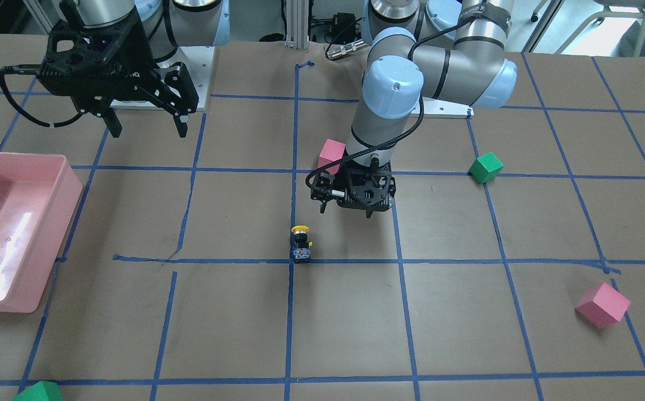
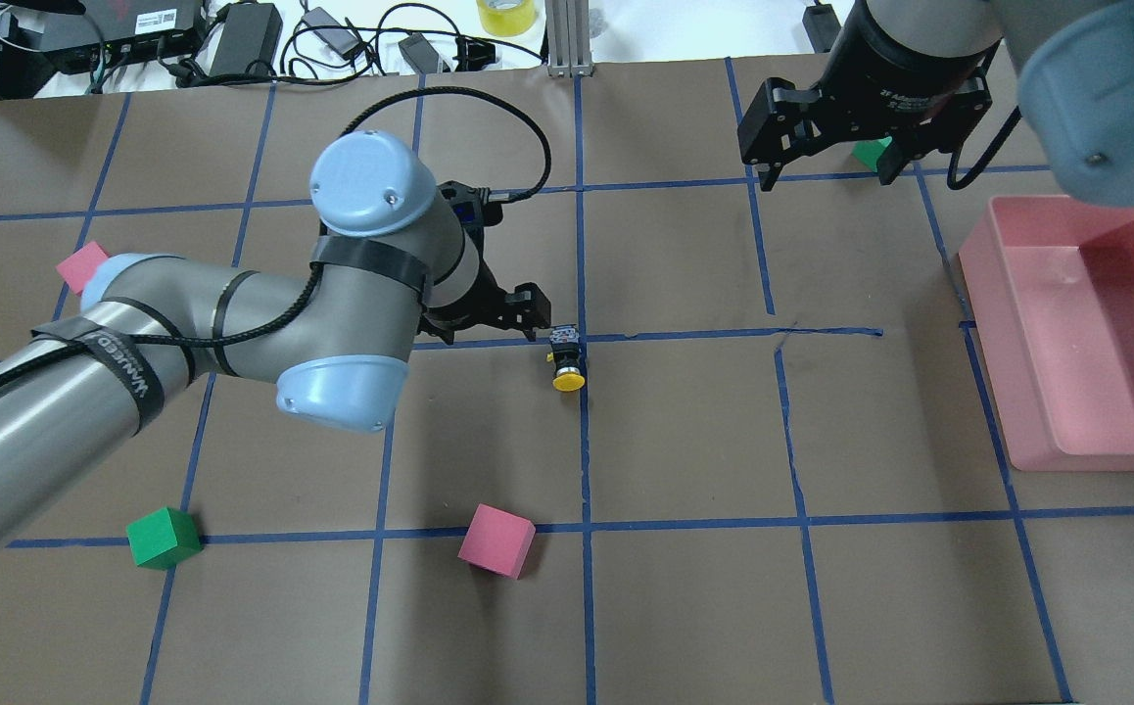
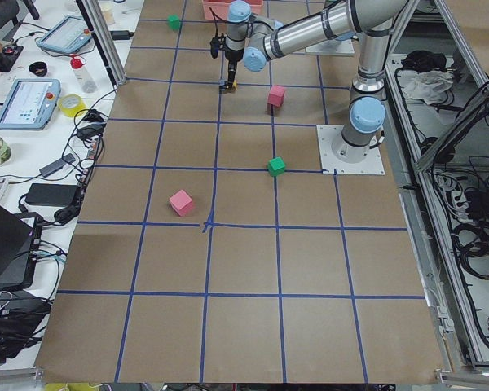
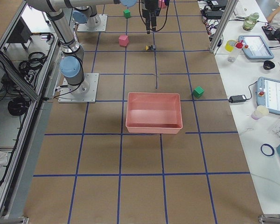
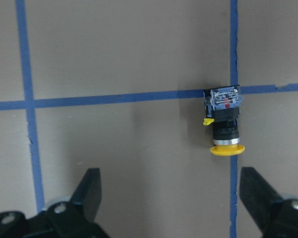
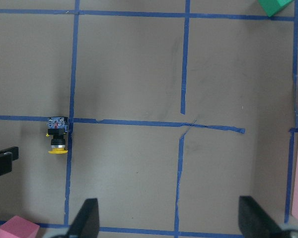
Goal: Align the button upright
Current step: 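Lower the left gripper over the lying switch and grasp its body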
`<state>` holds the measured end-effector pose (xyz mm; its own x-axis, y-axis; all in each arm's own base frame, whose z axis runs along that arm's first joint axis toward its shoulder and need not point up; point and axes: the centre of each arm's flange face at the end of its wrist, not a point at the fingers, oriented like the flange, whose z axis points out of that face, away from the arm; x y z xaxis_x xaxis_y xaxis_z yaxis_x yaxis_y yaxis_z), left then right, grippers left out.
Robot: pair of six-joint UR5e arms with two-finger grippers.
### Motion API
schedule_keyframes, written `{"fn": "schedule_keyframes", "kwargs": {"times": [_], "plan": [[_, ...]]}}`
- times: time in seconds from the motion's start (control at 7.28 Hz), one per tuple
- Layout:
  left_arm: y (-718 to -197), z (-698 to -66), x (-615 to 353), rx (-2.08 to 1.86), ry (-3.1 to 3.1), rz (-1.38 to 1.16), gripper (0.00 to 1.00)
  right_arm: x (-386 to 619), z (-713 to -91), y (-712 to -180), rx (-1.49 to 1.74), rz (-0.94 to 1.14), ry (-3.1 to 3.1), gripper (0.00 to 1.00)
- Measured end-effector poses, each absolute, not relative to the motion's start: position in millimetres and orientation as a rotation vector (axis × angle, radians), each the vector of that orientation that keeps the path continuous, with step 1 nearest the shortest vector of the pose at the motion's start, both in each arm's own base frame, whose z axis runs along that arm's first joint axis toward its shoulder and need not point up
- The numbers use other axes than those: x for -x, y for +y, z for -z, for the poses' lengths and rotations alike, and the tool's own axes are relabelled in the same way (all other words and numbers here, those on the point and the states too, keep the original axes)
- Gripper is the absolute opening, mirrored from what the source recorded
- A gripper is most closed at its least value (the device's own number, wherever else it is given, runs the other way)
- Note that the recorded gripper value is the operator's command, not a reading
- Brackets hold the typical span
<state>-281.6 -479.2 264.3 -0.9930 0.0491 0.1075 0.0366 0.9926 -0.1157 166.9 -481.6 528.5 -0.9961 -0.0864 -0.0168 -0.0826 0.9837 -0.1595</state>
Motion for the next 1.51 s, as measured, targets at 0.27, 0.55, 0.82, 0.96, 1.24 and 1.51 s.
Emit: {"fn": "schedule_keyframes", "kwargs": {"times": [0.27,0.55,0.82,0.96,1.24,1.51], "plan": [[-479,-236,300,0.078,-3.028,-0.154,1.0,-165,-536,-483,0.179,0.269,3.104,1.0],[-480,-215,307,0.087,-3.032,-0.116,1.0,-164,-538,-483,0.183,0.273,3.102,1.0],[-483,-201,312,0.096,-3.027,-0.122,1.0,-164,-538,-483,0.184,0.263,3.101,1.0],[-485,-195,314,0.1,-3.023,-0.136,1.0,-164,-536,-482,0.184,0.248,3.102,1.0],[-488,-186,316,0.102,-3.02,-0.141,1.0,-164,-536,-482,0.182,0.239,3.103,1.0],[-492,-181,318,0.105,-3.014,-0.165,0.99,-164,-535,-482,0.182,0.234,3.103,1.0]]}}
